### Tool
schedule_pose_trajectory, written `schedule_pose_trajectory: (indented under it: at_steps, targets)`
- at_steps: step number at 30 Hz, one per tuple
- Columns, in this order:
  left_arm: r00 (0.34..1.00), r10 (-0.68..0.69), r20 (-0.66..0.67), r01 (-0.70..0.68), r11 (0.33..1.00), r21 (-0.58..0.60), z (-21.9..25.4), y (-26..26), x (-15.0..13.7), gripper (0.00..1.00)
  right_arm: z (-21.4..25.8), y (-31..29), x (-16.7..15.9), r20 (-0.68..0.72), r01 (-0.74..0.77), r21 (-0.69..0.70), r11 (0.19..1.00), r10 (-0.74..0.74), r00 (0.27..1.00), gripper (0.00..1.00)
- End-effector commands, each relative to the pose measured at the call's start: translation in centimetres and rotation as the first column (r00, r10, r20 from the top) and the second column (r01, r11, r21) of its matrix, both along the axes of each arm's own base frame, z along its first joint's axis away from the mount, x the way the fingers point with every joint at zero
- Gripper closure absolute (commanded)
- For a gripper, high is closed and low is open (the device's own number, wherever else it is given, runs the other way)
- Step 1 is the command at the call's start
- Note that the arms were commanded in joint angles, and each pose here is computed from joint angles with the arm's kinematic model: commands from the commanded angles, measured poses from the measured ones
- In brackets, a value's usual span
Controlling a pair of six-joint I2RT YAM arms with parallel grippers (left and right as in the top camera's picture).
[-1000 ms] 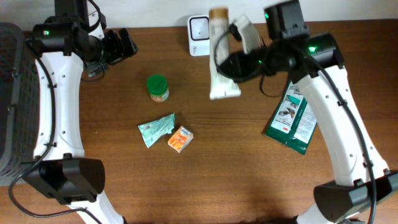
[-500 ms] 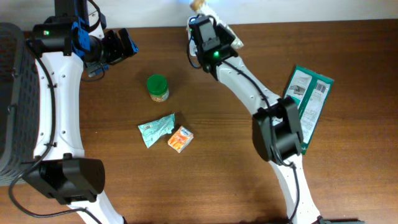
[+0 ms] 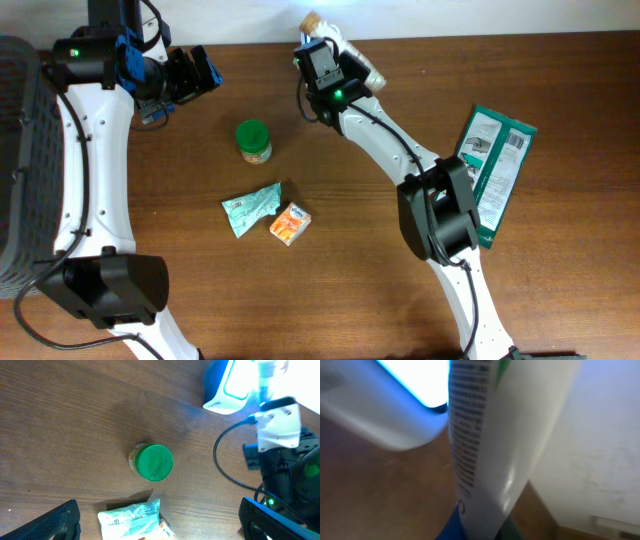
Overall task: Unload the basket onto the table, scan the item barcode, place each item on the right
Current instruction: 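Hold the white tube up to the white scanner, then place the white tube onto the green packet at right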
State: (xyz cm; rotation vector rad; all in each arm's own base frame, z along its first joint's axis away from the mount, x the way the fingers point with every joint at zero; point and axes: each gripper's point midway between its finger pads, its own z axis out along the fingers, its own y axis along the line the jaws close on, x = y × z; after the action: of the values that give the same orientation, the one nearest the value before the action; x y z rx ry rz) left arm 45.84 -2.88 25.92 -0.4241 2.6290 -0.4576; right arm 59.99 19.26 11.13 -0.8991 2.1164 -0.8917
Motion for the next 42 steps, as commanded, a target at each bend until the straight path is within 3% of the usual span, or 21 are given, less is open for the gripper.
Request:
schedule_pose_trajectory:
  at_steps: [1,4,6,9,10,14,18,25,30,32,35,42]
  targets:
    - [1.000,-0.001,0.025,0.001,1.000,0.010,1.0,0.3,-0.2,0.01,12.1,1.9,-2.1,0.128,-0.062,0.346,0.936,0.018,0.992,0.96]
    - [1.000,-0.001,0.026,0.001,1.000,0.010,1.0,0.3,-0.1,0.01,17.3,1.3,-5.2,0.100,-0.064,0.574,0.816,0.007,0.995,0.96]
    - [1.000,-0.001,0.026,0.001,1.000,0.010,1.0,0.3,-0.1,0.01,20.6,0.9,-8.9,0.013,-0.038,0.759,0.651,0.043,0.999,0.96]
    - [1.000,-0.001,0.026,0.001,1.000,0.010,1.0,0.3,-0.1,0.01,22.0,-3.3,-14.1,-0.222,0.210,0.887,0.411,-0.020,0.975,0.96]
    - [1.000,-0.001,0.025,0.001,1.000,0.010,1.0,0.3,-0.2,0.01,21.4,-4.8,-15.2,-0.294,0.287,0.880,0.379,-0.042,0.955,0.96]
    - [1.000,-0.001,0.026,0.001,1.000,0.010,1.0,0.3,-0.1,0.01,14.0,-11.9,-18.9,-0.604,0.631,0.689,0.356,-0.198,0.772,0.96]
    - [1.000,-0.001,0.026,0.001,1.000,0.010,1.0,0.3,-0.1,0.01,5.4,-16.4,-20.0,-0.701,0.768,0.545,0.336,-0.321,0.637,0.96]
    - [1.000,-0.001,0.026,0.001,1.000,0.010,1.0,0.3,-0.1,0.01,-4.5,-22.6,-21.2,-0.683,0.820,0.486,0.301,-0.455,0.572,0.96]
    - [1.000,-0.001,0.026,0.001,1.000,0.010,1.0,0.3,-0.1,0.01,-5.2,-23.7,-21.7,-0.680,0.809,0.471,0.353,-0.439,0.587,0.82]
    - [1.000,-0.001,0.026,0.001,1.000,0.010,1.0,0.3,-0.1,0.01,-5.2,-23.7,-21.8,-0.684,0.811,0.466,0.353,-0.438,0.584,0.68]
    - [1.000,-0.001,0.025,0.001,1.000,0.010,1.0,0.3,-0.2,0.01,-5.0,-23.5,-22.4,-0.704,0.823,0.449,0.349,-0.428,0.566,0.60]
    - [1.000,-0.001,0.026,0.001,1.000,0.010,1.0,0.3,-0.1,0.01,5.1,-20.3,-20.7,-0.691,0.726,0.585,0.361,-0.246,0.679,0.58]
